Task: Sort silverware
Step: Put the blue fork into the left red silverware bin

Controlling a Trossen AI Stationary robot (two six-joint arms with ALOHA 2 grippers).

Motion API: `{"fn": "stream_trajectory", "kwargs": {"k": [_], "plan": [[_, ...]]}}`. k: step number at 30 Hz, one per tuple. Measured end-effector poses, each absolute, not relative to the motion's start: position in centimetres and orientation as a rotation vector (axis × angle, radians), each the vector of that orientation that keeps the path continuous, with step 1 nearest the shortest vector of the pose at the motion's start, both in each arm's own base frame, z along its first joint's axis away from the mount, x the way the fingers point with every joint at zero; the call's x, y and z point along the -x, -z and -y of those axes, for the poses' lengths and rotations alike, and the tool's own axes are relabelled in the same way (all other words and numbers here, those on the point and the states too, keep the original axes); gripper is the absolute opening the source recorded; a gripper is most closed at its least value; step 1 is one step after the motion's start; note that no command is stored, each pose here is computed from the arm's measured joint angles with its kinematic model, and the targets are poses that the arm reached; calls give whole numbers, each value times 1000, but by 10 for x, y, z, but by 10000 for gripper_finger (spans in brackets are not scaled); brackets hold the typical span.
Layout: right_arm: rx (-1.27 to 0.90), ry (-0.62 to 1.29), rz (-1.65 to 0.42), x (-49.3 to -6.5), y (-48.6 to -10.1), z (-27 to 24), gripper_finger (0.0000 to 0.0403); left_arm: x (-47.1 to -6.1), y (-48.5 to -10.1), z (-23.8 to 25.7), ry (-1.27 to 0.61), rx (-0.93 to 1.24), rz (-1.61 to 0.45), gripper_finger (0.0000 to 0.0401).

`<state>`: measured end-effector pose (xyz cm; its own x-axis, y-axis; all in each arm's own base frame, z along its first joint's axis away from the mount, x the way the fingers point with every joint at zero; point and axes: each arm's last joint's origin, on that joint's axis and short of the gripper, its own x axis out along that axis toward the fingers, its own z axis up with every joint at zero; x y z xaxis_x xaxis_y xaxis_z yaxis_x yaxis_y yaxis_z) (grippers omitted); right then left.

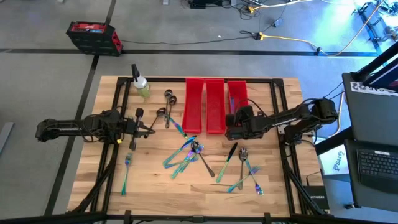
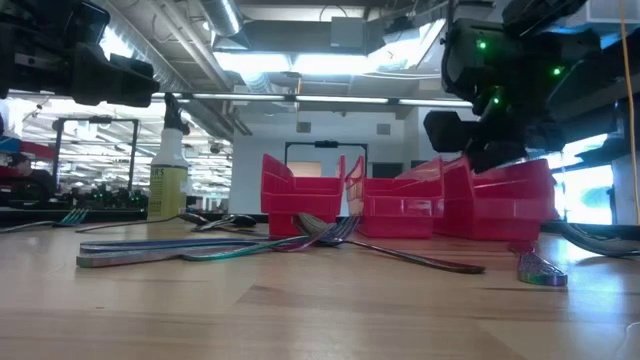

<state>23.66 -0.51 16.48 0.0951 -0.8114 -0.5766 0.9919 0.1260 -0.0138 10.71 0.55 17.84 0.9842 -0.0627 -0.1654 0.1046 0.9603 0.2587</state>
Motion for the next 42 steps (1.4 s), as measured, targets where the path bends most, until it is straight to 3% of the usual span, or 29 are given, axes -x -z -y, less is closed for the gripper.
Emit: {"fn": "stream_trajectory", "kwargs": {"k": [9,20,26,34,42], "plan": [[-266,1442,-604,-242,-210,5,83,-108,-184,-5,79,-326,-92,0],[-7,1141,-561,-270,-267,-42,83,-120,-188,4,166,-516,-29,0],[-25,915,-541,-284,-267,-74,83,-135,-188,10,199,-549,0,0],[-175,545,-531,-300,-235,-90,83,-156,-180,23,299,-560,-26,0],[-302,419,-495,-301,-211,-93,83,-176,-164,37,414,-612,-170,0]]}}
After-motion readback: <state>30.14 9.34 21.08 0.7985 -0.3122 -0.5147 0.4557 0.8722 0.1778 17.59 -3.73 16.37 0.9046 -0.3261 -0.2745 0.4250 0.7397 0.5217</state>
